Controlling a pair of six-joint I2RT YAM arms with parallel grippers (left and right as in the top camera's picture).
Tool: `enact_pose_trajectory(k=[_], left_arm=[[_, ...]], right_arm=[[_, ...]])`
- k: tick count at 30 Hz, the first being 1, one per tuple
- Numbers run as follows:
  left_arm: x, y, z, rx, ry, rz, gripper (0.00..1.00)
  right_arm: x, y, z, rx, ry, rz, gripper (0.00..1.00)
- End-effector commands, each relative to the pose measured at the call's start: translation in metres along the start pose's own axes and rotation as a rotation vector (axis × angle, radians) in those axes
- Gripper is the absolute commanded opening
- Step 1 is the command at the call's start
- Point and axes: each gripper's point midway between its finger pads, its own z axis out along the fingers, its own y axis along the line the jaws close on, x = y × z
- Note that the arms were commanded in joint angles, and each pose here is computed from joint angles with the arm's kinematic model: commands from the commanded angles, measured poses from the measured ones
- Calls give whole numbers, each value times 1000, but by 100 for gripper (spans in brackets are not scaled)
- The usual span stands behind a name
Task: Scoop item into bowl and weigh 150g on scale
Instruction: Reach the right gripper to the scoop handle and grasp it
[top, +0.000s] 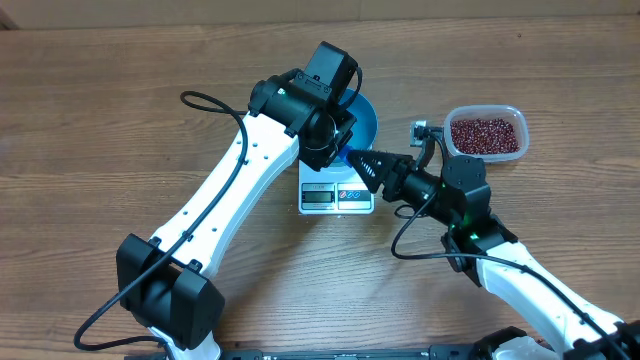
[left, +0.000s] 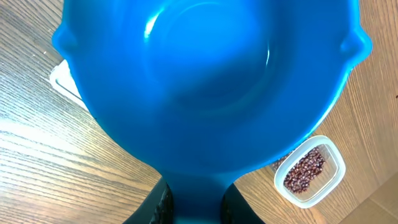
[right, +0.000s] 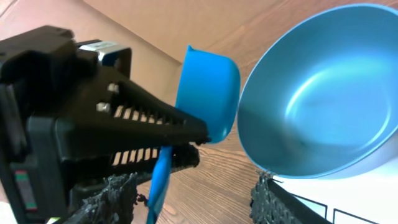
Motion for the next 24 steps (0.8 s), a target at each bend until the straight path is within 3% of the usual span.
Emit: enact_pose_trajectory(k=[1, 12, 19, 24], left_arm=[[2, -6, -3, 17, 0, -19, 4], [2, -7, -3, 21, 0, -26, 4], [2, -7, -3, 21, 1, -25, 4], [2, -7, -3, 20, 1, -37, 4]], right_arm=[[-8, 5, 6, -10, -20, 25, 60], [-6, 24, 10, -71, -15, 11, 57], [-9, 24, 17, -69, -12, 14, 45], [-5, 22, 26, -79, 27, 37, 44]])
